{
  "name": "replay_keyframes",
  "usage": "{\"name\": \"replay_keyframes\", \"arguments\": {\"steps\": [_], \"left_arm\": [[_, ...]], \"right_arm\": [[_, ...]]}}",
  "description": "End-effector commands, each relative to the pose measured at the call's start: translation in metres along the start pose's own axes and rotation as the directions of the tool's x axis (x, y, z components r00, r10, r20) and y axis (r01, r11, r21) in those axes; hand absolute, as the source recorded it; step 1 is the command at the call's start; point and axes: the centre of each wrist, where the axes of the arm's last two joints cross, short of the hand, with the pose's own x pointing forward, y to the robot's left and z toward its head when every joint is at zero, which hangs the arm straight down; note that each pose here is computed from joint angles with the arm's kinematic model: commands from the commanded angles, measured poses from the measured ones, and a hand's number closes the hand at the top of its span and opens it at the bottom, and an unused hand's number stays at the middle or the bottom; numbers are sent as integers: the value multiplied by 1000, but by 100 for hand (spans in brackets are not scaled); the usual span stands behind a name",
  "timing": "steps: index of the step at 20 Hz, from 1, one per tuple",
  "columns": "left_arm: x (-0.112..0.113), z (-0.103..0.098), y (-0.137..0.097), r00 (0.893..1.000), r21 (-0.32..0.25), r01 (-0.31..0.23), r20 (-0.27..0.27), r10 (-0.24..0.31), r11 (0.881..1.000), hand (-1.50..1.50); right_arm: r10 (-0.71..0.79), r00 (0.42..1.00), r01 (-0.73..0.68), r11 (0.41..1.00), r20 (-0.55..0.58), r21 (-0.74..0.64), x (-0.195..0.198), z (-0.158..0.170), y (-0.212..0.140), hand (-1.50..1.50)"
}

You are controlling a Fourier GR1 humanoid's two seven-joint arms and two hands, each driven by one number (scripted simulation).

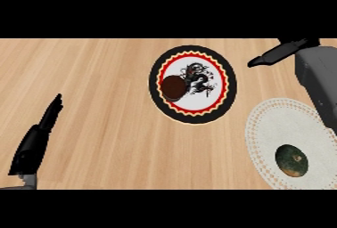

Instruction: Pick the cupcake from the placemat and place it in the plate

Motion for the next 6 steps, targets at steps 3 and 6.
{"name": "replay_keyframes", "arguments": {"steps": [3,6], "left_arm": [[3,-2,-8,1000,-13,-10,23,10,1000,0],[1,-6,-2,1000,-20,-7,16,7,1000,0]], "right_arm": [[-1,999,0,1000,43,13,2,24,-30,-150],[11,999,-10,1000,37,-24,5,34,-43,-150]]}}
